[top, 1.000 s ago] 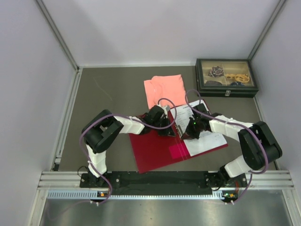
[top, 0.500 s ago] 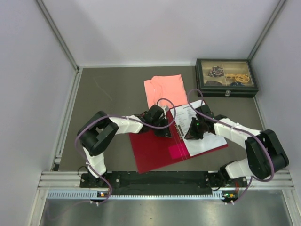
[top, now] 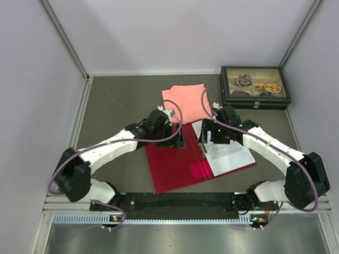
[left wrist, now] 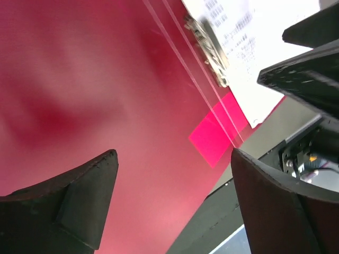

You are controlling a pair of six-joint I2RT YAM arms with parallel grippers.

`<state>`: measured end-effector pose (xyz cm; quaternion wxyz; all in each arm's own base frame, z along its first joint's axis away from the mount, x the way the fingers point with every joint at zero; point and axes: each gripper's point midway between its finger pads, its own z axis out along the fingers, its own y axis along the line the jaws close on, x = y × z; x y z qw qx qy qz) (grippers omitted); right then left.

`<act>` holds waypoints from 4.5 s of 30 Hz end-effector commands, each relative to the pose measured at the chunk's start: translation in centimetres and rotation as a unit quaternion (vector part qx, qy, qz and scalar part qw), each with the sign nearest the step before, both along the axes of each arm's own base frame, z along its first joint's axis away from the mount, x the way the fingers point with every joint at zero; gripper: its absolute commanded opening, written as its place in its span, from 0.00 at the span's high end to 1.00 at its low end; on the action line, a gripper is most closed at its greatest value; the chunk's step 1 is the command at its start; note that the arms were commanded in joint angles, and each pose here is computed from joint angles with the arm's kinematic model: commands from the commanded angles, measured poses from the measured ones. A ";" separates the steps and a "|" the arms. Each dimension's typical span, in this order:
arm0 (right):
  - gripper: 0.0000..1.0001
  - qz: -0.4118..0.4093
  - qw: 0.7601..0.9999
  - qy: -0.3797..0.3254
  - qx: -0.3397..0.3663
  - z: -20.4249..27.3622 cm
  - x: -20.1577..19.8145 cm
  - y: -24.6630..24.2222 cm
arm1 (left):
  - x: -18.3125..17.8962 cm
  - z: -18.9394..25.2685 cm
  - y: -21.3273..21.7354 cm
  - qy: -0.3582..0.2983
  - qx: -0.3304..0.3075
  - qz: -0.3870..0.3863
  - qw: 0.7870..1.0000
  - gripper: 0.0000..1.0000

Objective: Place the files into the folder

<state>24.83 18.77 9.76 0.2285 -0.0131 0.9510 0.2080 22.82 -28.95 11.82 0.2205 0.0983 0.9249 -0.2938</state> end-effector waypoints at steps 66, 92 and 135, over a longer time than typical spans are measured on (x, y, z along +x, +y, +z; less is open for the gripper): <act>0.10 0.086 0.994 -0.072 0.006 -0.7 0.4 4.4 | -4.2 15.8 29.8 -0.153 0.230 0.451 0.849 1.00; 0.10 0.090 0.993 -0.070 -0.011 -1.4 -0.2 3.5 | 3.8 9.5 22.9 -0.115 0.209 0.373 0.897 0.51; 0.10 0.106 0.994 -0.022 0.005 -4.5 -0.5 5.1 | 5.6 -3.9 10.1 0.011 -0.033 0.245 0.969 0.01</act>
